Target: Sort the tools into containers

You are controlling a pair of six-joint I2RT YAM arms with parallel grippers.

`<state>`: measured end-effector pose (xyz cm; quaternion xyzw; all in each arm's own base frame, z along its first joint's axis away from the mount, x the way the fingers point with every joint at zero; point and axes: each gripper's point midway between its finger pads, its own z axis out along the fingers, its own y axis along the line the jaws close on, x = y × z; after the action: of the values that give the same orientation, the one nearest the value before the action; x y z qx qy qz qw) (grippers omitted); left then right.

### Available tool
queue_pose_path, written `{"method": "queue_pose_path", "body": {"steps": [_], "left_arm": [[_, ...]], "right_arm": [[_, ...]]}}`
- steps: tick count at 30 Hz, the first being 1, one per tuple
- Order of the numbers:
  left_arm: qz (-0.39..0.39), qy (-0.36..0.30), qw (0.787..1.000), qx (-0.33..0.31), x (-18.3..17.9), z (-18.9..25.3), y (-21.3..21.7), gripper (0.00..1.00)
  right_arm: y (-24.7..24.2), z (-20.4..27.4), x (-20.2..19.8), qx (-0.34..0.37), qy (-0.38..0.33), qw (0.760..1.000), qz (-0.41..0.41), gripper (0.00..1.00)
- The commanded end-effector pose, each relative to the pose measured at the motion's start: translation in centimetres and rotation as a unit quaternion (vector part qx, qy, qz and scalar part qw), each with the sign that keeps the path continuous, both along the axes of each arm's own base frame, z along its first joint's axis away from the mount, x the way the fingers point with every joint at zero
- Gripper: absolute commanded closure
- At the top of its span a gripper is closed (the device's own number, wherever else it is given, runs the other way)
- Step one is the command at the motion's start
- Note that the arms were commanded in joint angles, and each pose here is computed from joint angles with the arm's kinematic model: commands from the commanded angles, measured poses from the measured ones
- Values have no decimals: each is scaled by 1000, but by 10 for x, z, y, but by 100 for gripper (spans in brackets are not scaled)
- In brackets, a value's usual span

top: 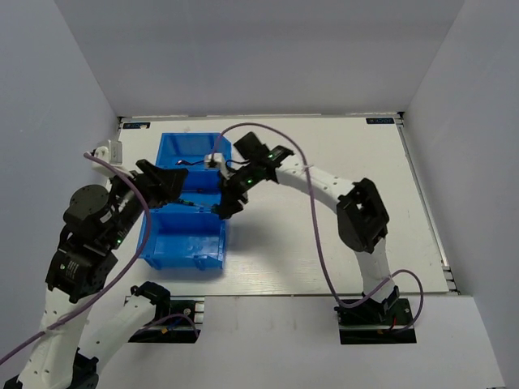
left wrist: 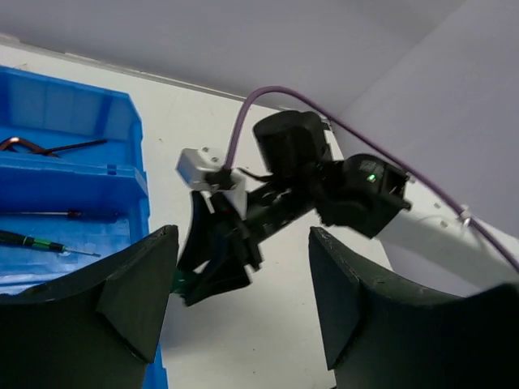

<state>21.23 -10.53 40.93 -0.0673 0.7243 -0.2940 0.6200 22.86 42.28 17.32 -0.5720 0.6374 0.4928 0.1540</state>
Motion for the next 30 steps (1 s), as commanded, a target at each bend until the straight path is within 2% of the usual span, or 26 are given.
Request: {"method": "queue_pose_path", "body": {"steps": [1,3,8,9,10,13,21,22,24,26,28,29,30], "left_arm": [[29,3,999,-21,-13,5,16,25],[40,11,999,-22,-15,1,20,25],[46,16,999,-19,-19,-1,25,23],[46,16,999,-19,-19,-1,25,23],[41,16,999,-20,-20,-1,23,23],[36,19,999,-19,-20,-7,21,23],[-2,16,1000,-23,-14,-21,4,22],[-7,12,1000,-25,-15,-19,2,22],[-13,20,999,-22,-12,-28,-2,22],[-20,18,999,-23,-14,-29,-4,22],[-30,20,999,-23,-13,-32,-8,22],[-30,16,999,-25,-15,-31,-7,22],[-30,16,999,-25,-16,-30,-7,24]], "right_arm": [[60,36,27,85,-82,992,-44,100],[81,31,18,90,-90,991,-40,100],[100,-3,0,47,-101,993,-42,100],[100,-10,-2,35,-100,993,-44,82],[103,-14,-13,31,-98,994,-35,72],[101,-15,-27,26,-97,995,-21,56],[82,23,-26,29,-126,991,-31,50],[78,27,-26,27,-135,990,-35,40],[65,25,-23,9,-147,988,-43,38],[54,29,-21,6,-153,987,-49,31],[47,29,-24,-2,-153,987,-41,31],[44,33,-24,-6,-161,986,-43,36],[41,47,-11,-14,-184,980,-69,46]]}}
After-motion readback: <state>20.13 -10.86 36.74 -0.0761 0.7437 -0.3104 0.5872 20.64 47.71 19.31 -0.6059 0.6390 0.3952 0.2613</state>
